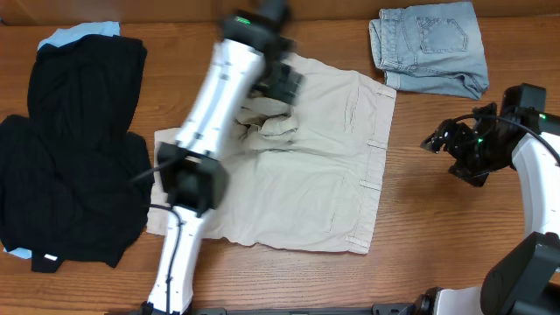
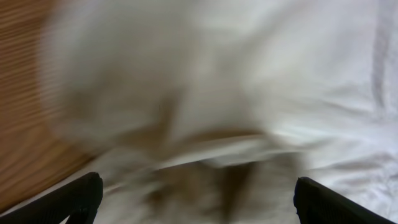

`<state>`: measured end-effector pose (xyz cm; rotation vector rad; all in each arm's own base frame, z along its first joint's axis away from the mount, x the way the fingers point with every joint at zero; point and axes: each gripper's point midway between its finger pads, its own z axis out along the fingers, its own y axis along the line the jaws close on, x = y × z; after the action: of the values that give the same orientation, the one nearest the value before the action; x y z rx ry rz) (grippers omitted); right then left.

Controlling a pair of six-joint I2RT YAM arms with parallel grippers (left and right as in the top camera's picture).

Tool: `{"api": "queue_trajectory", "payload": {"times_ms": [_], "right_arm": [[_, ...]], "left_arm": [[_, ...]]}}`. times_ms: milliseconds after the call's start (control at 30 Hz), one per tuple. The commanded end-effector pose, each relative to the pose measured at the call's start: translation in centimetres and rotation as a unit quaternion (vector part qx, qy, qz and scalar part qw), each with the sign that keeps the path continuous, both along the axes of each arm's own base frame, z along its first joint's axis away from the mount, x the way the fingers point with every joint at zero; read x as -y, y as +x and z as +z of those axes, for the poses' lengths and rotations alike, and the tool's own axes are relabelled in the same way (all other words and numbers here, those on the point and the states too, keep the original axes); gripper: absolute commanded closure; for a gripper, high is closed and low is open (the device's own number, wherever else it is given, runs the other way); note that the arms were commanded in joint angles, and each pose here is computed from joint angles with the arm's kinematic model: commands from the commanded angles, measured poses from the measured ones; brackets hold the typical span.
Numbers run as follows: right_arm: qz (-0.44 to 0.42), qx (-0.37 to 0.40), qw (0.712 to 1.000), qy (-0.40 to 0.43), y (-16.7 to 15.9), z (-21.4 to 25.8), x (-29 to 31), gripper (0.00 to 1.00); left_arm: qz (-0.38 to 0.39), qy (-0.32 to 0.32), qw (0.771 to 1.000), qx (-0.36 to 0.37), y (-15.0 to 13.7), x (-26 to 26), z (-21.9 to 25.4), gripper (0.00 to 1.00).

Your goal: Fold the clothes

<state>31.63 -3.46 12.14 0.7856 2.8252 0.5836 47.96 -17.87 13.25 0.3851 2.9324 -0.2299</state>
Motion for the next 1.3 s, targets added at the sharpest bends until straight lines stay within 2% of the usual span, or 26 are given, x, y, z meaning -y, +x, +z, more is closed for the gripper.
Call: {"api": "queue_trajectory", "payload": {"times_ms": [0, 100, 233, 367, 567, 700, 933, 1133, 1267], "right_arm": [[0.028, 0.031, 0.999, -0.006, 0.8, 1.4, -0.7, 0.10], [0.033, 0.034, 0.999, -0.006, 0.9, 1.4, -1.0, 0.10], [0.039, 0.036, 0.999, -0.007, 1.1, 1.4, -1.4, 0.10], [0.042, 0.035, 0.999, -0.006, 1.0, 1.4, -1.6, 0.10], [0.042, 0.033, 0.999, -0.006, 0.9, 1.4, -1.6, 0.10], [0.041, 0.031, 0.999, -0.005, 0.9, 1.4, -1.6, 0.10], [0.041, 0.022, 0.999, -0.005, 0.4, 1.3, -1.7, 0.10], [0.041, 0.016, 0.999, -0.005, 0.2, 1.2, -1.7, 0.10], [0.041, 0.016, 0.999, -0.004, 0.2, 1.2, -1.7, 0.10]], "left_arm": [[0.109, -0.040, 0.993, 0.020, 1.4, -7.2, 4.3, 0.00], [0.149, -0.068, 0.986, -0.015, 1.4, -10.8, 3.0, 0.00], [0.169, -0.096, 0.979, -0.052, 1.6, -12.9, 0.4, 0.00], [0.131, -0.088, 0.985, -0.068, 1.4, -13.1, -2.2, 0.01], [0.064, -0.033, 0.993, -0.093, 0.4, -13.7, -6.9, 0.02], [0.047, -0.028, 0.993, -0.105, -0.1, -13.4, -10.1, 0.03], [0.034, -0.072, 0.994, -0.069, 1.6, -11.3, -12.2, 0.04], [0.006, -0.079, 0.997, -0.021, 3.5, -8.6, -13.2, 0.04], [-0.031, -0.120, 0.992, 0.002, 4.1, -5.4, -12.9, 0.06]]}}
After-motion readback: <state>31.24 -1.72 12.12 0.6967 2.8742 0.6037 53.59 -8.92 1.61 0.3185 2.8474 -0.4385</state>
